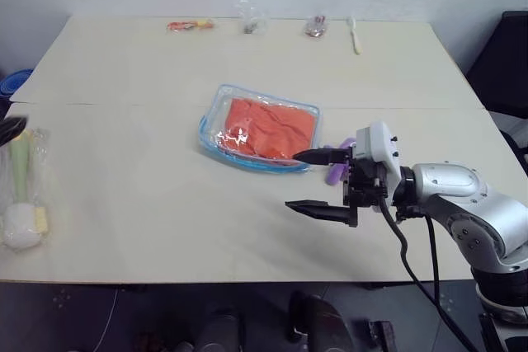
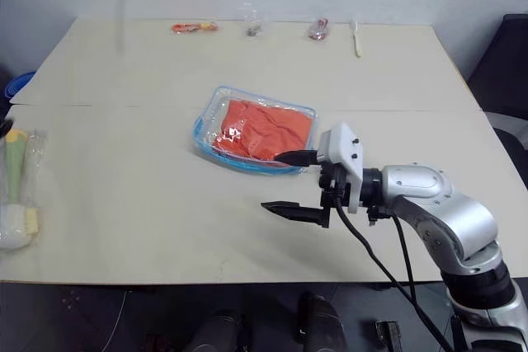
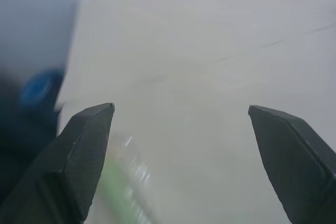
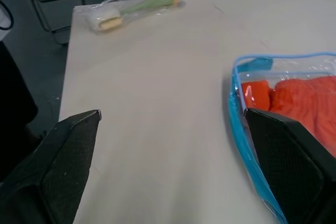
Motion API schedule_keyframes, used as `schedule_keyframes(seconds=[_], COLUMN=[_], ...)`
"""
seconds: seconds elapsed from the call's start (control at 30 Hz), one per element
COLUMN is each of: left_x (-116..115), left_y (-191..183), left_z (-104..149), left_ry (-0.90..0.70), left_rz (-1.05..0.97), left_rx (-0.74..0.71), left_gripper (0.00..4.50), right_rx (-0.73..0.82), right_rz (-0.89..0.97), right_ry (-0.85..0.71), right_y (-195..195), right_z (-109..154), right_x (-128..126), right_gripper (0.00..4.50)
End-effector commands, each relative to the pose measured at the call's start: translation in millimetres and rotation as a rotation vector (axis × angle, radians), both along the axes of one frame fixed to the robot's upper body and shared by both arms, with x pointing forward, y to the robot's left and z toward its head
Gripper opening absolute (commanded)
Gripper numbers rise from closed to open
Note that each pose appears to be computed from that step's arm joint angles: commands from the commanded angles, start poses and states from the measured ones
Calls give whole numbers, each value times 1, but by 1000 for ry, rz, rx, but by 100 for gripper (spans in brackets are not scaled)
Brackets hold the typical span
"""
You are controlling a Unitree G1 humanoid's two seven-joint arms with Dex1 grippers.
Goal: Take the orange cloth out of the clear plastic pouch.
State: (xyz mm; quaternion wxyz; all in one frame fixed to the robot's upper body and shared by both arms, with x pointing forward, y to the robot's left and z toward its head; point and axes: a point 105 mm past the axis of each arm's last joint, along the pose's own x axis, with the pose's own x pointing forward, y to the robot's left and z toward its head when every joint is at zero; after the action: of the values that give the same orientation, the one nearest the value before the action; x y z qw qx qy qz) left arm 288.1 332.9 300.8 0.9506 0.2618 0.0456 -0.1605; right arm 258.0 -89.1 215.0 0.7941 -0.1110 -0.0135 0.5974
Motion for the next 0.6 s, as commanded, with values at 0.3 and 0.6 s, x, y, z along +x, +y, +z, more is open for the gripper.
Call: schedule_keyframes(seconds=[0.3,0.6], left_x=[78,114], left_y=[-117,-154], left_z=[-72,-87], left_ry=[76,37], left_rz=[-667,-797], left_rx=[762,833], left_gripper=[435,435], right_rx=[-5,4], right_rz=[-207,-320], right_ry=[-74,-87], right_y=[-22,-30], right_z=[6,4], right_x=[-9,-17], right_gripper=[450,450])
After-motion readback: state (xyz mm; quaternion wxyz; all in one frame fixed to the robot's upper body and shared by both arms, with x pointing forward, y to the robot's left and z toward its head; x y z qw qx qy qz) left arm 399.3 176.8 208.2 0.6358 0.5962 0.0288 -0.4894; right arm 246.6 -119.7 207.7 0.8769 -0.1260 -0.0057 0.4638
